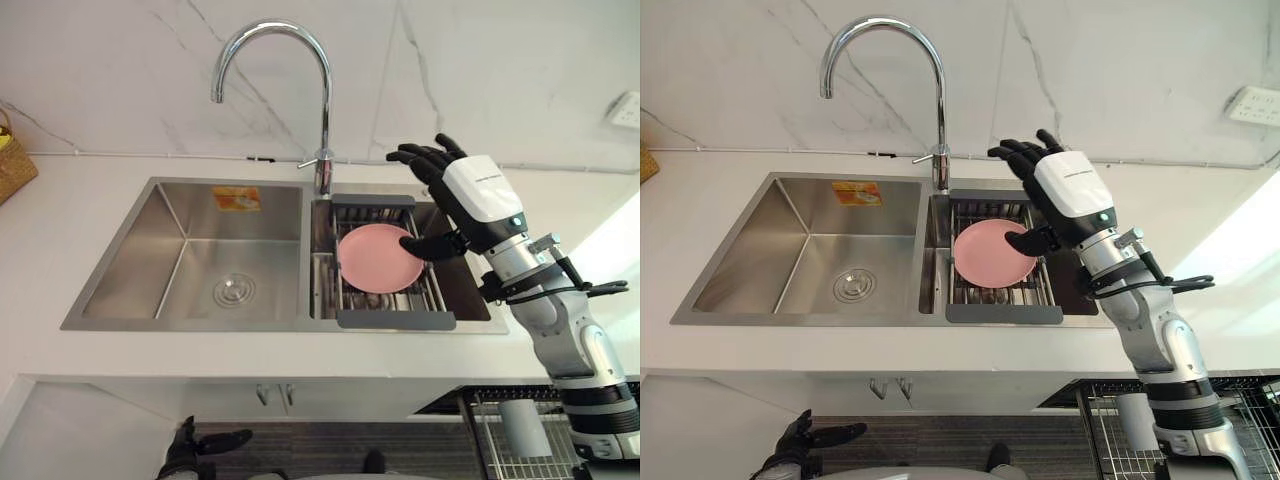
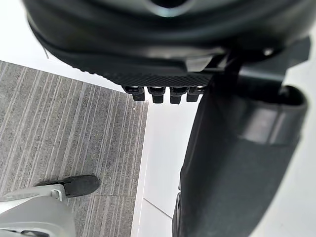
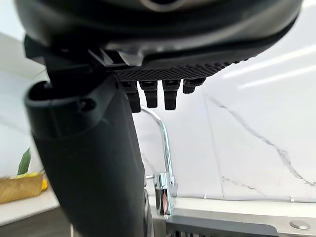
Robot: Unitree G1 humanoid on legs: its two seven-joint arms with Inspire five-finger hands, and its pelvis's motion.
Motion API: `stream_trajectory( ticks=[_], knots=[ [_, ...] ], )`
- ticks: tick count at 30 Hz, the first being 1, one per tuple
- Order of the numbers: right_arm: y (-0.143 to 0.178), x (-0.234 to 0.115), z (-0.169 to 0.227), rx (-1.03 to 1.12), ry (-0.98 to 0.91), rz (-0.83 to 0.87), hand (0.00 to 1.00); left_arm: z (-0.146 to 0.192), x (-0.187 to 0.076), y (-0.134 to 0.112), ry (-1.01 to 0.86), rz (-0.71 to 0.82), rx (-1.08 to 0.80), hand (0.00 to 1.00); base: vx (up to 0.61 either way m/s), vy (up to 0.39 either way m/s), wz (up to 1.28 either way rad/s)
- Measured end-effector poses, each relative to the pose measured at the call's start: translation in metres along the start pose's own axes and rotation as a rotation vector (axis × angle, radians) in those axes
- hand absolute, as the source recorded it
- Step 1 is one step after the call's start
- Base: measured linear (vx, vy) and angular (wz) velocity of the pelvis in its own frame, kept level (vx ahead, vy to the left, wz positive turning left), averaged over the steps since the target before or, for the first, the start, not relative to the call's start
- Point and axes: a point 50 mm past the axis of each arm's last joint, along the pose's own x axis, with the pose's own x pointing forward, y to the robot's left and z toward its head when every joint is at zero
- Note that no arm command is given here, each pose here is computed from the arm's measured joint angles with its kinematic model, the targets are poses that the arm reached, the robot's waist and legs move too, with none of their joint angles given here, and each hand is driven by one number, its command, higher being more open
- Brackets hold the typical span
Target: Walk over to the sink, pick up the cup, carry it to the dishwasher, place the cup inside the dishwasher, then close the dishwasher door
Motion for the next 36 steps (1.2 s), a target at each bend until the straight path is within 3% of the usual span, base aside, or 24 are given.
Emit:
stream_trajectory(
  ticks=[5, 16, 36],
  knots=[
    [0.008, -0.002, 0.001, -0.074, -0.043, 0.213, 1.0, -0.001, 0.001, 0.007, 0.018, -0.025, 0.014, 1.0, -0.01, 0.006, -0.04],
    [0.052, -0.016, -0.009, -0.121, 0.0, 0.431, 1.0, 0.012, 0.001, 0.016, -0.023, -0.067, 0.003, 1.0, 0.0, 0.0, 0.01],
    [0.083, -0.028, -0.032, -0.234, 0.141, 0.414, 1.0, 0.009, 0.0, 0.022, -0.028, -0.054, 0.015, 1.0, 0.0, 0.006, 0.06]
  ],
)
